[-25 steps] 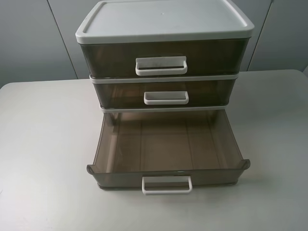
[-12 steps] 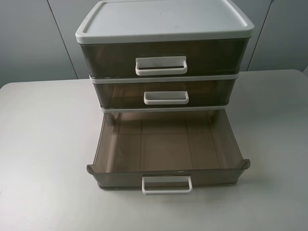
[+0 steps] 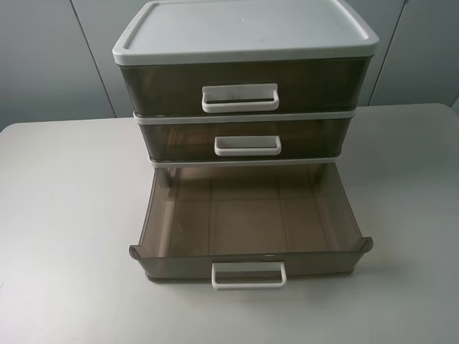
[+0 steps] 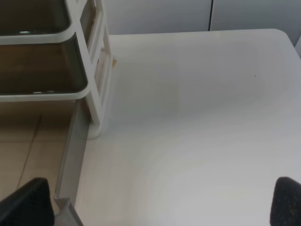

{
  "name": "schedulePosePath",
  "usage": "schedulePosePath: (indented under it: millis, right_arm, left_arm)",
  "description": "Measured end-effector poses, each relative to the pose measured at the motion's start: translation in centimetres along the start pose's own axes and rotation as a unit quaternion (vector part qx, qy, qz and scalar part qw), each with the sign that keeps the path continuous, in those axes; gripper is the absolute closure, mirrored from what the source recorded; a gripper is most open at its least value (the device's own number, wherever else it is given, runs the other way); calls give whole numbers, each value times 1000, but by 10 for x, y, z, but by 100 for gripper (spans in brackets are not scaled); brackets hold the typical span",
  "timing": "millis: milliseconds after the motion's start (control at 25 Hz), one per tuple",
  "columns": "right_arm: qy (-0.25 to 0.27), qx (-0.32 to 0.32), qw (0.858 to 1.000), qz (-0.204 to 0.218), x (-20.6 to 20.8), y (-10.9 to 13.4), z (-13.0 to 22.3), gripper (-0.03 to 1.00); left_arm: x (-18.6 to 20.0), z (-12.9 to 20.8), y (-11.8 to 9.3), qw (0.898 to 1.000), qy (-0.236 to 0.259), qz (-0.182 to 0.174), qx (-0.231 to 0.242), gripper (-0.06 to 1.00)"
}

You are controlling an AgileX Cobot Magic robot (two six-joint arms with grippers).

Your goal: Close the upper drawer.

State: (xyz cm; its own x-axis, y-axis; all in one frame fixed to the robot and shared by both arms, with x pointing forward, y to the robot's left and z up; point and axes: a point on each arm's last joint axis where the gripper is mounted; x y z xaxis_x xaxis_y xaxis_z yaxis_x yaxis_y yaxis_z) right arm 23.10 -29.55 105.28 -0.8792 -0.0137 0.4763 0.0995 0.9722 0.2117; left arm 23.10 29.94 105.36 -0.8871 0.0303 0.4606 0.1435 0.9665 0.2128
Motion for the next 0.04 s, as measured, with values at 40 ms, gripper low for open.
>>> schedulePosePath:
  millis: [40]
  right_arm:
    - [0, 0, 1000, 0, 0, 0, 0, 27]
  left_arm:
    - [0, 0, 0, 1000, 0, 0, 0, 20]
Point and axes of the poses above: a point on each arm's last joint axis where the gripper is mounted, x pointing back along that axis away from the gripper, y along the wrist's bending axis when the last joint is at zero, z = x × y, and after that the axes turned 12 degrees about -x, right-handed
